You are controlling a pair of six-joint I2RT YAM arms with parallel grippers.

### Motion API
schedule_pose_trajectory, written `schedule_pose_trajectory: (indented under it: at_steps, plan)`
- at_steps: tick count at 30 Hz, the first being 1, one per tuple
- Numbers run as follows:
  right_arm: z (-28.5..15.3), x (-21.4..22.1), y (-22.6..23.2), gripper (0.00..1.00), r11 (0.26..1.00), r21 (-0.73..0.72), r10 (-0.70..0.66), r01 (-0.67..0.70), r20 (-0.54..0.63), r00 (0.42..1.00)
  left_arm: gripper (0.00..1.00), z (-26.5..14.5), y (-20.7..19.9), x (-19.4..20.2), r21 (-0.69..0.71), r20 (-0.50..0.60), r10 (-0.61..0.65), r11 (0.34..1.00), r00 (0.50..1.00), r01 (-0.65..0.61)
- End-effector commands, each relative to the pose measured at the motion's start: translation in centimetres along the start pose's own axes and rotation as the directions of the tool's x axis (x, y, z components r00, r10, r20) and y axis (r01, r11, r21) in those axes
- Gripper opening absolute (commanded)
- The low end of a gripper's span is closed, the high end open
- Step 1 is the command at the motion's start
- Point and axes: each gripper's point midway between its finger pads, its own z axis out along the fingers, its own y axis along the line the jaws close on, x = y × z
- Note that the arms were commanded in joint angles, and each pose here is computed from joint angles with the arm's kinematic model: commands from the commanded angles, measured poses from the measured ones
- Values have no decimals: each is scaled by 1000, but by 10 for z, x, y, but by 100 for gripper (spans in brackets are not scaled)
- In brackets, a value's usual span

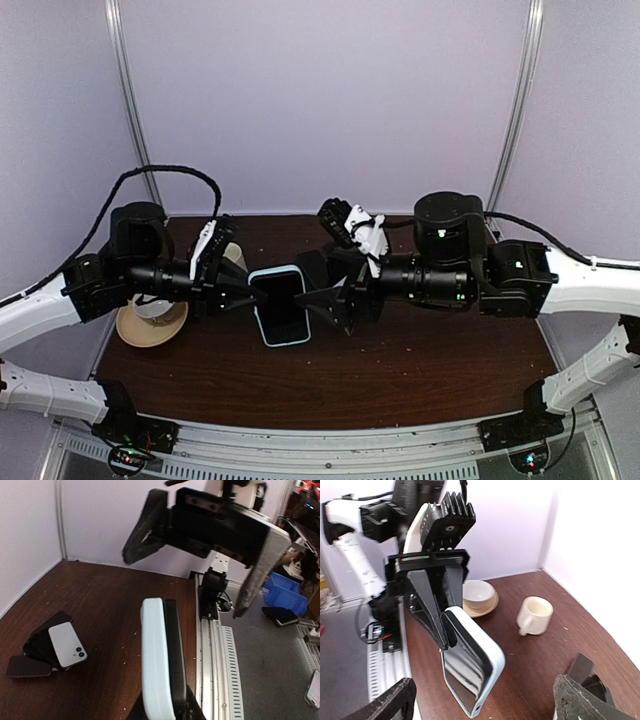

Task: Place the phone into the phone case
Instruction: Press the phone with the phone case against the phone.

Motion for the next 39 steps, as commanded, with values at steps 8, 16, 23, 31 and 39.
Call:
schedule_pose_trajectory:
  at_steps: [8,16,23,31,39]
  plan:
    - [-4,-9,57,78,937,-347,-49,48,6,999,0,-31,-71,-38,264,210,279,907,937,-329]
    - [13,-14,60,37,934,-357,-22,17,-10,1000,0,-30,-71,-36,262,205,286,905,936,-334]
    - [11,-20,58,0,939,-344,-18,19,7,1000,0,-31,-70,-34,245,200,291,910,935,-336]
    - [-13,-55,55,0,938,-344,27,28,155,988,55,-23,-52,-34,165,203,252,944,946,-286]
    - [-33,-80,49,0,948,-315,59,45,313,948,41,-11,-52,-35,223,223,148,954,964,-198]
